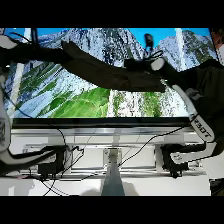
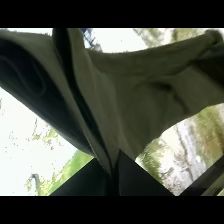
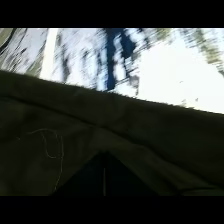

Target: Fold the clothes and pants, and hang the long-sleeved shirts on hangers.

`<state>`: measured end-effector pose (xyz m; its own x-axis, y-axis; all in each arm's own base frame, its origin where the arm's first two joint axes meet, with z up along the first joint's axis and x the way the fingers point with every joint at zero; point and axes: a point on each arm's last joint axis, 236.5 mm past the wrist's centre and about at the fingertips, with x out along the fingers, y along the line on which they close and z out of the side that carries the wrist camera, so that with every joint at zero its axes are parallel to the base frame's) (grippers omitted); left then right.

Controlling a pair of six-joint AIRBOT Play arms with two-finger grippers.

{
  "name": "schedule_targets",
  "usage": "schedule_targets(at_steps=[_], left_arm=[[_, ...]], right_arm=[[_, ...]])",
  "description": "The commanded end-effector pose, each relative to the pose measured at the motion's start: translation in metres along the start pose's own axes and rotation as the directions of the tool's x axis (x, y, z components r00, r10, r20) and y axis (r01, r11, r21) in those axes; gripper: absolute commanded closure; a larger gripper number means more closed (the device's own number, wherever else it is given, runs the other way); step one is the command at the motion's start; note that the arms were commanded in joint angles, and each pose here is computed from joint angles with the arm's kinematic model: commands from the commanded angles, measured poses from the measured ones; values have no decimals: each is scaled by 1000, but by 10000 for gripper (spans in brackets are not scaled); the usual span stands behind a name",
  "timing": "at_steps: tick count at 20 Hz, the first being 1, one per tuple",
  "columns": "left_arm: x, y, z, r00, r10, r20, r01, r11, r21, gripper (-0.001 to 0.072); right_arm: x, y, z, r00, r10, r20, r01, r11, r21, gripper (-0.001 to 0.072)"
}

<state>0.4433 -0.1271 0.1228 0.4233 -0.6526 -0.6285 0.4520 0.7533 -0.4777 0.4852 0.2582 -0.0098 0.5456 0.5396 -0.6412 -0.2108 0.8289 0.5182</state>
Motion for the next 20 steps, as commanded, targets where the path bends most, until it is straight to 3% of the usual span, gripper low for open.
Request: schedule_targets(at_steps=[1, 6, 9, 14, 17, 20], left_arm=[[-48, -49, 18, 995, 1, 95, -5, 999, 45, 686], [-67, -67, 23, 991, 2, 136, -14, 996, 83, 686], [-55, -61, 20, 994, -4, 109, -3, 998, 66, 686], [17, -78, 1, 995, -103, -12, 104, 993, 47, 686], [87, -126, 14, 963, -264, 56, 267, 962, -59, 686], [169, -174, 6, 931, -347, 114, 364, 912, -191, 686]], right_arm=[[40, 69, -47, 990, 89, -107, -90, 996, -7, 695], [63, 196, -72, 954, 255, -155, -277, 951, -139, 696], [60, 212, -77, 953, 255, -163, -288, 930, -226, 695], [38, 115, -41, 970, 57, -238, -132, 940, -314, 694], [-2, 33, 11, 975, -52, -217, -6, 965, -261, 695], [-57, -43, 66, 982, -128, -138, 106, 982, -156, 695]])
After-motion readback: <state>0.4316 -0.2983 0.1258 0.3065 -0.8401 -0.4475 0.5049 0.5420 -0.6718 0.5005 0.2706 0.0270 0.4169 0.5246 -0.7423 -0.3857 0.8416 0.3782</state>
